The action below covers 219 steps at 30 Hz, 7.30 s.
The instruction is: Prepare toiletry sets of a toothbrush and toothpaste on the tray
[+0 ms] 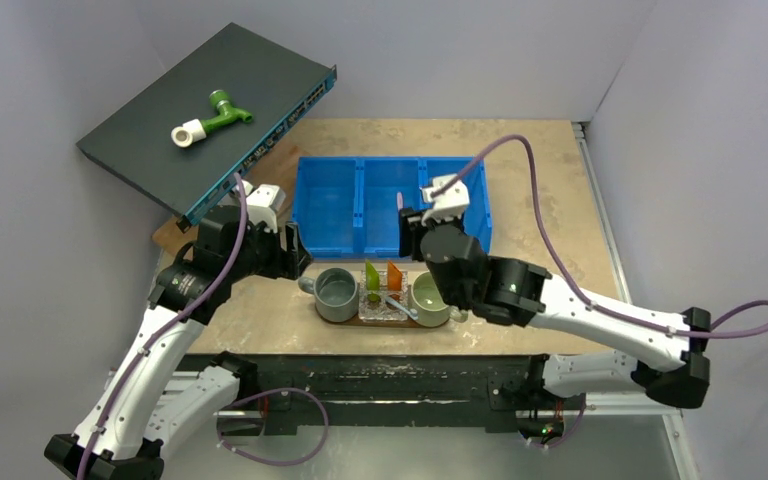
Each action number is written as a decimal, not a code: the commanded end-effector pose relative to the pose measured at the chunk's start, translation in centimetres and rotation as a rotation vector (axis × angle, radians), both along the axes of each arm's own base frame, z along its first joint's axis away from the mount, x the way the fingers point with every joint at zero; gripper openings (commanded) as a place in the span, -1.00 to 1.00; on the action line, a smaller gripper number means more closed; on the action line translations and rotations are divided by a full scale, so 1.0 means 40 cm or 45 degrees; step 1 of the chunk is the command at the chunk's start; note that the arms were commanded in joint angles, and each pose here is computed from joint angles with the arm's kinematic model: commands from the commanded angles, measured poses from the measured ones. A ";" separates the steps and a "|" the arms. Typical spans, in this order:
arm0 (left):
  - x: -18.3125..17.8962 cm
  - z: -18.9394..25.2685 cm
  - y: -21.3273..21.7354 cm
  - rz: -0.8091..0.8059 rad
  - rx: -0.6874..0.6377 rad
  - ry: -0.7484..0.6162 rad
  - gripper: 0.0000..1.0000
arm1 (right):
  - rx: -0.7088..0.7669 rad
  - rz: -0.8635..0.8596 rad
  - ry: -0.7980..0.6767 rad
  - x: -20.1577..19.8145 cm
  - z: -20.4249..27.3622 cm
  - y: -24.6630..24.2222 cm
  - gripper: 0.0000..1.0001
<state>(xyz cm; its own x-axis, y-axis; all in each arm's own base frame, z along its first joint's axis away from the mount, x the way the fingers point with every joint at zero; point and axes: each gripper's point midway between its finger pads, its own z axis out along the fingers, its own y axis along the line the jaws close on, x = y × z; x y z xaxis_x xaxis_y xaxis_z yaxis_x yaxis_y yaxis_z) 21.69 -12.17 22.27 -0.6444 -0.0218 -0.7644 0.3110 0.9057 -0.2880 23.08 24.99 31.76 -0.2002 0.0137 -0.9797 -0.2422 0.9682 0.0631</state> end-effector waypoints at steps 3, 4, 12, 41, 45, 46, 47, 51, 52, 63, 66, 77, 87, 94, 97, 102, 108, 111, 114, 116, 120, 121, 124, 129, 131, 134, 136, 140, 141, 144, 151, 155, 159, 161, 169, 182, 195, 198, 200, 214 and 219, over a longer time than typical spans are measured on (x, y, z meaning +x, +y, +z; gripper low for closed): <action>0.014 0.018 0.003 -0.001 0.010 -0.057 0.30 | -0.074 0.074 0.085 0.104 0.031 0.087 0.27; 0.014 0.019 0.004 0.001 0.011 -0.061 0.30 | -0.090 0.077 0.118 0.125 0.022 0.095 0.27; 0.016 0.020 0.008 0.011 0.015 -0.065 0.32 | -0.122 0.076 0.320 0.261 -0.068 0.133 0.36; 0.019 0.017 0.012 0.017 0.027 -0.061 0.32 | -0.155 -0.093 0.804 0.496 -0.519 0.120 0.11; 0.020 0.017 0.011 0.015 0.027 -0.060 0.33 | -0.169 -0.124 0.825 0.510 -0.552 0.109 0.09; 0.020 0.017 0.010 0.012 0.025 -0.060 0.33 | -0.169 -0.132 0.833 0.512 -0.560 0.105 0.09; 0.020 0.016 0.009 0.013 0.025 -0.058 0.33 | -0.167 -0.142 0.839 0.516 -0.566 0.100 0.08; 0.021 0.016 0.009 0.010 0.026 -0.057 0.33 | -0.163 -0.164 0.859 0.526 -0.592 0.087 0.07; 0.021 0.017 0.008 0.009 0.024 -0.057 0.33 | -0.163 -0.165 0.864 0.529 -0.596 0.087 0.07; 0.022 0.014 0.009 0.010 0.030 -0.054 0.33 | -0.160 -0.199 0.921 0.544 -0.660 0.078 0.05; 0.022 0.015 0.008 0.010 0.029 -0.052 0.33 | -0.168 -0.199 0.941 0.542 -0.679 0.076 0.02; 0.021 0.015 0.009 0.008 0.031 -0.055 0.33 | -0.174 -0.159 0.998 0.525 -0.725 0.082 -0.43; 0.021 0.016 0.009 0.009 0.030 -0.058 0.33 | -0.173 -0.125 1.009 0.520 -0.736 0.089 -1.00; 0.021 0.018 0.009 0.009 0.029 -0.060 0.33 | -0.112 -0.092 0.898 0.543 -0.646 0.105 -1.00; 0.020 0.019 0.009 0.009 0.026 -0.061 0.33 | -0.085 -0.092 0.842 0.557 -0.594 0.107 -1.00; 0.020 0.019 0.008 0.007 0.025 -0.061 0.33 | -0.046 -0.099 0.756 0.571 -0.509 0.105 -1.00; 0.021 0.020 0.006 0.004 0.021 -0.059 0.33 | 0.019 -0.096 0.656 0.577 -0.409 0.102 -1.00; 0.021 0.019 0.004 -0.001 0.019 -0.055 0.33 | 0.048 -0.091 0.583 0.580 -0.353 0.095 -1.00; 0.019 0.019 0.000 -0.009 0.012 -0.051 0.33 | 0.092 -0.074 0.505 0.576 -0.289 0.091 -1.00; 0.018 0.019 -0.004 -0.020 0.004 -0.047 0.33 | 0.119 -0.069 0.465 0.568 -0.251 0.083 -1.00; 0.012 0.022 -0.020 -0.053 -0.030 -0.041 0.33 | 0.194 -0.033 0.375 0.541 -0.160 0.074 -1.00; 0.010 0.026 -0.028 -0.069 -0.049 -0.042 0.33 | 0.215 -0.021 0.357 0.532 -0.140 0.071 -1.00; 0.004 0.034 -0.052 -0.111 -0.109 -0.024 0.33 | 0.288 0.018 0.309 0.500 -0.082 0.065 -1.00; -0.010 0.084 -0.092 -0.182 -0.227 -0.028 0.34 | 0.439 0.152 0.227 0.426 0.010 0.068 -1.00; -0.018 0.113 -0.112 -0.222 -0.287 -0.040 0.35 | 0.496 0.225 0.208 0.390 0.036 0.074 -1.00; -0.030 0.157 -0.139 -0.280 -0.380 -0.062 0.36 | 0.585 0.323 0.174 0.338 0.089 0.079 -1.00; -0.040 0.186 -0.159 -0.325 -0.450 -0.071 0.37 | 0.618 0.398 0.133 0.301 0.131 0.079 -1.00; -0.066 0.249 -0.196 -0.427 -0.585 -0.084 0.38 | 0.755 0.566 0.100 0.224 0.204 0.095 -1.00; -0.074 0.264 -0.203 -0.453 -0.615 -0.084 0.38 | 0.782 0.601 0.089 0.206 0.222 0.096 -1.00; -0.094 0.308 -0.219 -0.513 -0.693 -0.097 0.39 | 0.857 0.712 0.047 0.151 0.272 0.096 -1.00; -0.149 0.422 -0.232 -0.619 -0.870 -0.194 0.42 | 1.091 0.905 -0.042 0.044 0.371 0.081 -1.00; -0.180 0.468 -0.237 -0.682 -0.962 -0.238 0.44 | 1.220 0.987 -0.061 0.005 0.407 0.075 -1.00; -0.198 0.486 -0.245 -0.734 -1.021 -0.252 0.45 | 1.332 1.063 -0.039 -0.023 0.426 0.089 -1.00; -0.204 0.491 -0.248 -0.757 -1.039 -0.256 0.45 | 1.382 1.104 -0.029 -0.041 0.440 0.102 -1.00; -0.217 0.510 -0.255 -0.806 -1.057 -0.287 0.45 | 1.466 1.226 -0.052 -0.106 0.506 0.172 -1.00; -0.254 0.522 -0.259 -0.896 -1.072 -0.282 0.40 | 1.544 1.353 -0.104 -0.123 0.554 0.241 -1.00; -0.285 0.544 -0.262 -0.984 -1.095 -0.269 0.15 | 1.507 1.475 -0.123 -0.157 0.566 0.306 -1.00; -0.289 0.546 -0.260 -0.989 -1.094 -0.273 0.05 | 1.503 1.487 -0.130 -0.164 0.566 0.309 -1.00; -0.291 0.547 -0.260 -0.990 -1.093 -0.275 -0.03 | 1.497 1.494 -0.141 -0.170 0.570 0.309 -1.00; -0.301 0.558 -0.256 -1.000 -1.093 -0.294 -0.85 | 1.452 1.529 -0.168 -0.208 0.568 0.311 -1.00; -0.303 0.559 -0.255 -0.997 -1.093 -0.288 -1.00 | 1.432 1.517 -0.181 -0.212 0.566 0.303 -0.98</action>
<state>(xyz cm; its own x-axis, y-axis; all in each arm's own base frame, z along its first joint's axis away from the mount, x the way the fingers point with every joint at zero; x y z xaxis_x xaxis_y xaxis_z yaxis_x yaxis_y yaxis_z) 10.56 -22.65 43.01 -0.6096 -0.2287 -0.7590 0.7787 0.0066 -0.6273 16.45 38.97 51.67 -0.5892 0.5640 -0.5786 -0.7885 -0.2450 0.5641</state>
